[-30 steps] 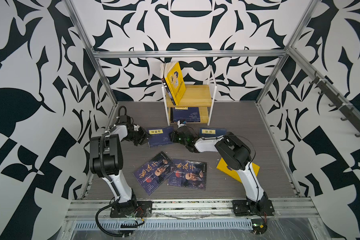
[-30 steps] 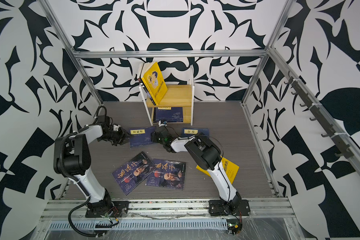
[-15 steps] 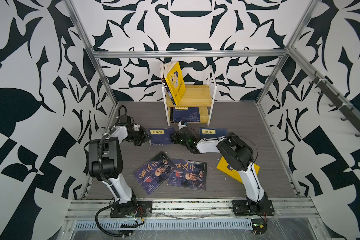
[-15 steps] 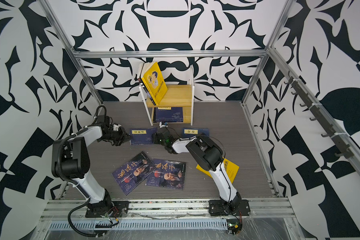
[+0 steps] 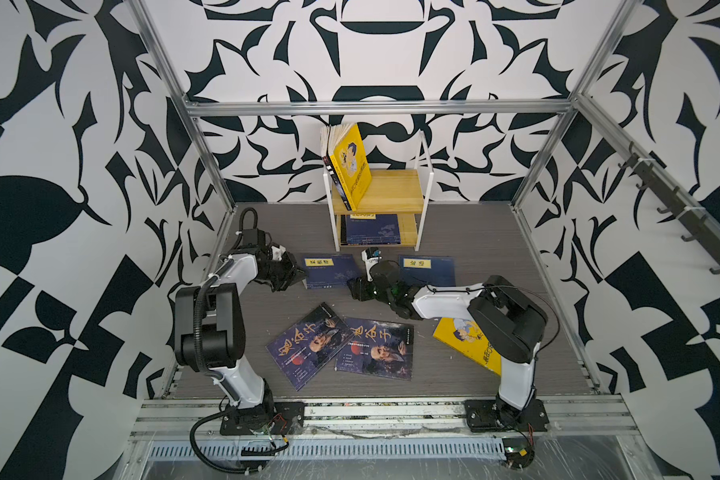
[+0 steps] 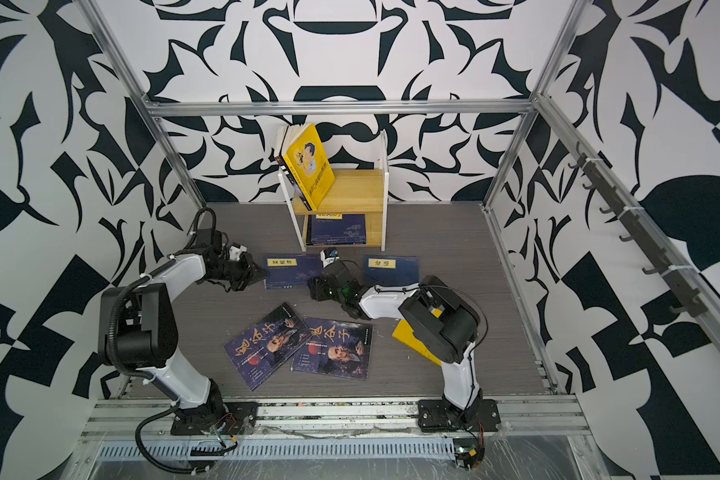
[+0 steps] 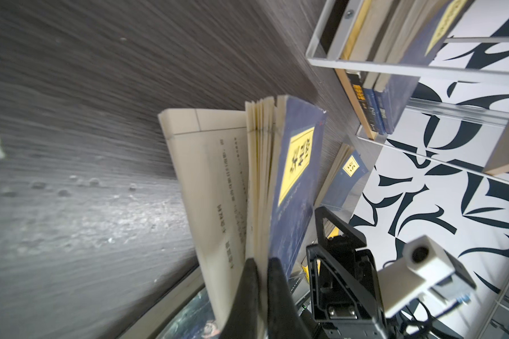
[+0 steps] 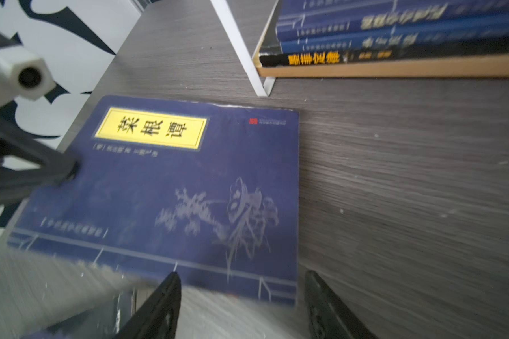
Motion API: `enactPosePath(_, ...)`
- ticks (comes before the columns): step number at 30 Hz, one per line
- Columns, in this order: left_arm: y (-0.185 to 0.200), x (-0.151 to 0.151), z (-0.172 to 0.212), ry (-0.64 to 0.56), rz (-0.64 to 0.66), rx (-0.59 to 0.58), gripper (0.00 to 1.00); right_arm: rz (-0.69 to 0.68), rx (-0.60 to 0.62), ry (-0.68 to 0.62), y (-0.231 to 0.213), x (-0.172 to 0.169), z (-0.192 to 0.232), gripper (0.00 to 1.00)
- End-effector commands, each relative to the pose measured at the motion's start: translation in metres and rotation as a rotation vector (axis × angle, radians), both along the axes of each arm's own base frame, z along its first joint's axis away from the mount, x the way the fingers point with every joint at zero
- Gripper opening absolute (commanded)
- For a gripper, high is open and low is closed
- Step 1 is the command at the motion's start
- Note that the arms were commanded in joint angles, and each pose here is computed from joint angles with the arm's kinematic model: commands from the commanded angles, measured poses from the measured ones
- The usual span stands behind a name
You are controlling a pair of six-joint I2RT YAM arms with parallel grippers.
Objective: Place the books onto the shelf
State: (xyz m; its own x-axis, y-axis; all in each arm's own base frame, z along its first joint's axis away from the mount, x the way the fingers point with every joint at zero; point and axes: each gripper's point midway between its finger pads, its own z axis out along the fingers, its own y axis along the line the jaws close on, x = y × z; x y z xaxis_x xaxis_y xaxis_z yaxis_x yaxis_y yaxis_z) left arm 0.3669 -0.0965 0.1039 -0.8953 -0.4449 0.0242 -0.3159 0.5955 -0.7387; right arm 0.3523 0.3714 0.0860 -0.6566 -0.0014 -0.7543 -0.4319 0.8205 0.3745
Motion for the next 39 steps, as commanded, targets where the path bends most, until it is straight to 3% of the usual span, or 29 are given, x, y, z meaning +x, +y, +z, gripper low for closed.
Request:
enactPosePath(1,-0.009,-0.01,0.011,-0.029,-0.033,-0.013,0.0,0.053,-0.077,-0.165,-0.007,-0.006,0.027,0.69)
enactPosePath(6,-0.014,-0.016,0.021,-0.054,-0.057,-0.019,0.0,0.092,-0.136,-0.284,-0.021,-0.019,0.049,0.69)
enactPosePath(12,-0.027,-0.024,0.034,-0.091,-0.102,-0.033,0.0,0.233,-0.232,-0.484,-0.017,-0.046,0.072,0.68)
enactPosePath(19,-0.048,-0.037,0.039,-0.105,-0.176,-0.088,0.0,0.441,-0.539,-0.732,0.019,-0.074,0.06,0.69)
enactPosePath(30,-0.063,-0.047,0.037,-0.099,-0.231,-0.105,0.0,0.363,-0.705,-0.767,0.034,-0.048,0.042,0.69)
enactPosePath(32,-0.063,-0.047,0.035,-0.085,-0.231,-0.105,0.0,0.346,-0.721,-0.757,0.029,-0.041,0.037,0.64)
enactPosePath(35,-0.064,-0.049,0.038,-0.097,-0.242,-0.108,0.0,0.357,-0.761,-0.752,0.025,-0.035,0.03,0.46)
enactPosePath(39,-0.064,-0.05,0.033,-0.092,-0.248,-0.104,0.0,0.382,-0.865,-0.78,0.019,-0.028,0.026,0.14)
